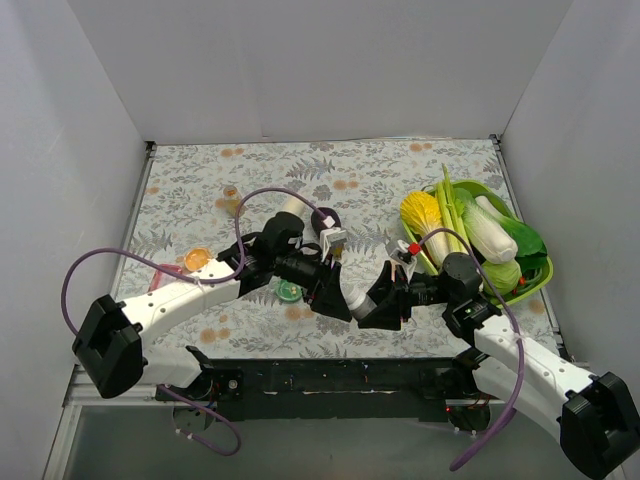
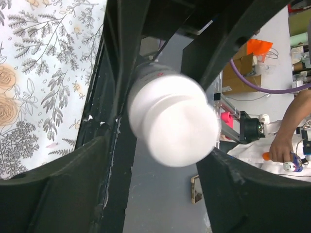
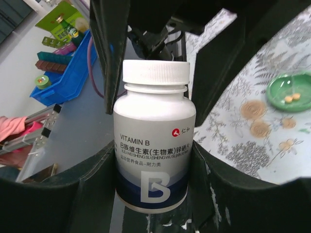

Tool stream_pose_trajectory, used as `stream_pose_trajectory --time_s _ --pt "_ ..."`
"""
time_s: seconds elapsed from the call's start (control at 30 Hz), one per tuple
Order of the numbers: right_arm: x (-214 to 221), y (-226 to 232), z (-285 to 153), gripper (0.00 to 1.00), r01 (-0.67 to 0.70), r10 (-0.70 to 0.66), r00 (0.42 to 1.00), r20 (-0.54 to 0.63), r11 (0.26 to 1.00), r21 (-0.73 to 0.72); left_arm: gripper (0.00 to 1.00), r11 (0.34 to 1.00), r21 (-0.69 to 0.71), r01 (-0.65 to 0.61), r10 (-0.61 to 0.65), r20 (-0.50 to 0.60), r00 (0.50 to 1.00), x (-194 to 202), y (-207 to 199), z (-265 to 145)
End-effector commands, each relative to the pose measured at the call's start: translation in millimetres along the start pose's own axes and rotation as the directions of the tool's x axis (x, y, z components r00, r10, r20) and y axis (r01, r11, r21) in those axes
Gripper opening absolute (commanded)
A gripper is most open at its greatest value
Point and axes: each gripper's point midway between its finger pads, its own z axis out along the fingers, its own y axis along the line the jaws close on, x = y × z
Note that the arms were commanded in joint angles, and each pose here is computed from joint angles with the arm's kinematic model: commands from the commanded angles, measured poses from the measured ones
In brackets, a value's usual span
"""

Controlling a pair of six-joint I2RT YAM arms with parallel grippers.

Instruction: Sort the pills into containers

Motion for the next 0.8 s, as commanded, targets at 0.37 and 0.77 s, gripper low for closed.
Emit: stream_pose_trajectory --time_s 0.37,0.77 --pt "-27 1 -1 0.01 0.276 -0.277 0.961 0.028 0.961 0.015 0.98 0.997 -0.041 -0.072 0.076 0.088 0.993 -18 -39 -42" --pt "-39 -22 -17 0.01 0.597 -0.574 0.799 -0.18 0.795 0.111 0.98 0.97 -0.226 0.091 0.009 0.405 0.914 -43 -38 -79"
